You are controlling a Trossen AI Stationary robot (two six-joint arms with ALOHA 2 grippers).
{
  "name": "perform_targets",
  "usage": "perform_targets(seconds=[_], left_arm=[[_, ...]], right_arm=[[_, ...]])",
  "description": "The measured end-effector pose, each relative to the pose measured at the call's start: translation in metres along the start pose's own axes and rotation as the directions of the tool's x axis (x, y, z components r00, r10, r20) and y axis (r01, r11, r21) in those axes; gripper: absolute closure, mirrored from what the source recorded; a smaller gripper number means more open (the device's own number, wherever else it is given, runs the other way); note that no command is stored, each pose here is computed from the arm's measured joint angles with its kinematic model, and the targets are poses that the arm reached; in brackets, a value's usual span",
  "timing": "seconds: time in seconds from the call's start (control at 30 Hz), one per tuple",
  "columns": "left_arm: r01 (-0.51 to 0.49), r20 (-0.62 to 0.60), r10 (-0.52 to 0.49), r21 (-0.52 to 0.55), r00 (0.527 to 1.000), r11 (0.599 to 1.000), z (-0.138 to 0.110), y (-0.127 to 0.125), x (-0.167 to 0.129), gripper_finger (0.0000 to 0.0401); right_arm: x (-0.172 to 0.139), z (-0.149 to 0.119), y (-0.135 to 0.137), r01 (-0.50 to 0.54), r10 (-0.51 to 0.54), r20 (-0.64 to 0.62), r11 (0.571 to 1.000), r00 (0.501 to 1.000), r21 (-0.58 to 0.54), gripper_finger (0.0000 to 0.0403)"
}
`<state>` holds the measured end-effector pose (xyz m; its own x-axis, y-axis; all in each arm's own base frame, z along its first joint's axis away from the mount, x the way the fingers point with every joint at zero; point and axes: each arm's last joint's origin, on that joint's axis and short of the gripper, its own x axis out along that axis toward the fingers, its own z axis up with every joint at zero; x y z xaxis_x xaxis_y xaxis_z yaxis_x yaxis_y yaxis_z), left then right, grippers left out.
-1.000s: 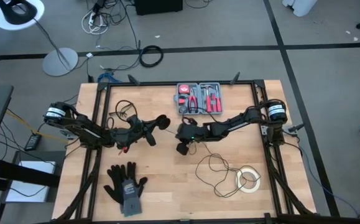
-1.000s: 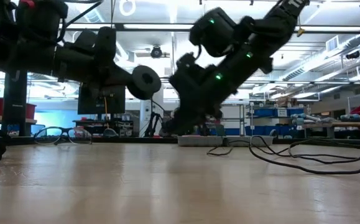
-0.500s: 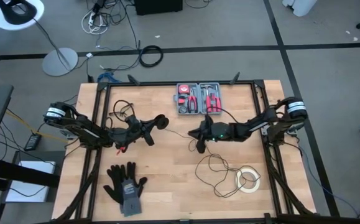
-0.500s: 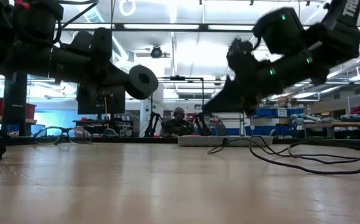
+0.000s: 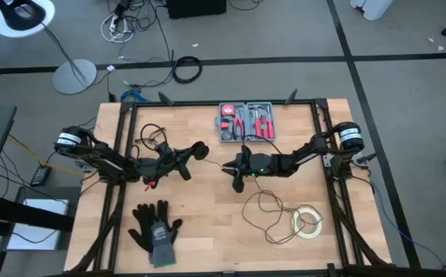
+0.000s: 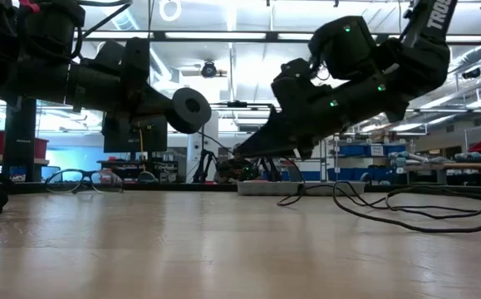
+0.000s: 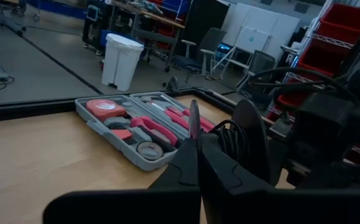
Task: Coil cords
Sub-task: Coil the black wire onto the black spool
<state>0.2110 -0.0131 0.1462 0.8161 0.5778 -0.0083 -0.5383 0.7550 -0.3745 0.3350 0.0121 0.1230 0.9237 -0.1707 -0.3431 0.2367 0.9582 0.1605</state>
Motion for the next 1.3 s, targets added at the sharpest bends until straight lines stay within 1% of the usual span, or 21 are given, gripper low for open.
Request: perform_targets(seconds=[0.13,0.23,0.3,0.37,0.43,0.6,0.63,0.73,0.87,0.93,1.03,1.07,1.2,1.3], left_arm=[[-0.003,0.0,0.003,0.005,1.0,1.0,0.0,0.0,0.0,0.0401],[-0.001,0.002,0.001,0.017,1.0,1.0,0.0,0.0,0.0,0.0401],[0.001,0.005,-0.001,0.014,1.0,1.0,0.001,0.0,0.0,0.0401],[0.001,0.005,-0.001,0.013,1.0,1.0,0.001,0.0,0.0,0.0401],[0.001,0.005,-0.001,0.013,1.0,1.0,0.001,0.0,0.0,0.0401],[0.001,0.005,-0.001,0.013,1.0,1.0,0.001,0.0,0.0,0.0401],[0.001,0.005,-0.001,0.013,1.0,1.0,0.001,0.0,0.0,0.0401],[0.001,0.005,-0.001,0.013,1.0,1.0,0.001,0.0,0.0,0.0401],[0.001,0.004,-0.001,0.014,1.0,1.0,0.0,0.0,0.0,0.0401],[0.001,0.003,-0.001,0.014,1.0,1.0,0.0,0.0,0.0,0.0401],[0.0,0.0,0.0,0.015,1.0,1.0,0.0,0.0,0.0,0.0401],[-0.001,-0.005,0.001,0.019,1.0,1.0,-0.001,0.0,0.0,0.0401],[-0.014,-0.037,0.015,0.025,0.999,1.0,-0.004,0.002,0.0,0.0401],[-0.024,-0.05,0.025,0.024,0.998,0.999,-0.006,0.003,0.0,0.0401]], right_arm=[[0.0,-0.003,-0.001,0.021,-0.022,-0.023,1.0,0.999,-0.021,0.0281],[0.0,-0.005,-0.002,0.035,-0.037,-0.052,0.999,0.998,-0.035,0.0278],[-0.001,-0.006,-0.003,0.049,-0.049,-0.051,0.999,0.997,-0.019,0.0282],[0.0,-0.006,-0.003,0.05,-0.051,-0.055,0.999,0.997,-0.016,0.0292],[-0.001,-0.006,-0.003,0.051,-0.052,-0.058,0.999,0.997,-0.016,0.031],[0.0,-0.006,-0.003,0.051,-0.051,-0.054,0.999,0.997,-0.015,0.0384],[0.0,-0.006,-0.003,0.052,-0.052,-0.054,0.999,0.997,-0.015,0.0393],[0.0,-0.005,-0.006,0.091,-0.09,-0.045,0.996,0.995,0.005,0.0393],[0.003,0.0,-0.024,0.162,-0.161,-0.033,0.986,0.986,0.046,0.0399],[0.008,0.009,-0.034,0.184,-0.183,-0.02,0.98,0.983,0.078,0.04],[0.018,0.032,-0.043,0.157,-0.162,0.035,0.981,0.986,0.111,0.04],[0.021,0.041,-0.043,0.148,-0.155,0.056,0.983,0.986,0.107,0.0401],[0.035,0.08,-0.036,0.128,-0.128,0.101,0.992,0.987,0.003,0.0401],[0.042,0.109,-0.022,0.109,-0.101,0.091,0.99,0.991,-0.088,0.0402]])
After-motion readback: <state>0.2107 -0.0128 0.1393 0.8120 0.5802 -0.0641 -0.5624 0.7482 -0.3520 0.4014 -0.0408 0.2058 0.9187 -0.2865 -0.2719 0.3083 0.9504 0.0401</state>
